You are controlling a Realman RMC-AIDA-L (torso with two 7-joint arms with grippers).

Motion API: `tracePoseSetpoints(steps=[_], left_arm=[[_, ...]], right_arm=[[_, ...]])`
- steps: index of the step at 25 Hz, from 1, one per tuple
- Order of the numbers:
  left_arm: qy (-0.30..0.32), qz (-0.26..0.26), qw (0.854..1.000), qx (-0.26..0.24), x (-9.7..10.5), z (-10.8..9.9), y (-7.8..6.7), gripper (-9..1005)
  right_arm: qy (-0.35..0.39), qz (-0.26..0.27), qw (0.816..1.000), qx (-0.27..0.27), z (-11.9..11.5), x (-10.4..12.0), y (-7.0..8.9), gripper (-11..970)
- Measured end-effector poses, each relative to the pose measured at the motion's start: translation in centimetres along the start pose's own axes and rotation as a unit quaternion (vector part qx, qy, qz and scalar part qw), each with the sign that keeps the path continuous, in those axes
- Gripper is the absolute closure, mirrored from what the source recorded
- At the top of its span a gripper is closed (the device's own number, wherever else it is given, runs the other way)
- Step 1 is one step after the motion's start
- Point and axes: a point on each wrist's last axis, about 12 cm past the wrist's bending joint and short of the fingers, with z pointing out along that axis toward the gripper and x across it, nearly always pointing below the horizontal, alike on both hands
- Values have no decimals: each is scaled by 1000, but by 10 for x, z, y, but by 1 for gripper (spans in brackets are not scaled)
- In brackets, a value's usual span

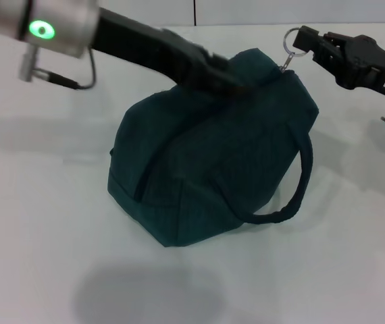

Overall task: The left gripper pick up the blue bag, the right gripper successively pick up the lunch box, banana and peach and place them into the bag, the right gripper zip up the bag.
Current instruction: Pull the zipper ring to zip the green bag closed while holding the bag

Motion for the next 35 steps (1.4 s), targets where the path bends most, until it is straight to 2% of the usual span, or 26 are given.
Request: tracePoseSetpoints(steps=[5,14,19,24,30,35], left_arm=[[34,13,999,-23,0,22,-7,108],[45,19,998,-35,11,36,-7,113],[31,8,998,-45,18,36,-4,115],[15,3,999,-48,20,34,-3,205],[26,7,999,-47,22,37,-4,314],[28,19,998,-45,22,39,-4,544]], right_arm=[[-10,-1,1000,-6,-4,0,3,954],[-13,4,1000,-15,-9,3,6,953],[-16,12,1000,-15,-12,5,7,954],[-24,22,999,-5,-18,8,7,954],[-29,28,999,0,-23,11,8,953],[-43,39,998,4,-27,12,8,953]])
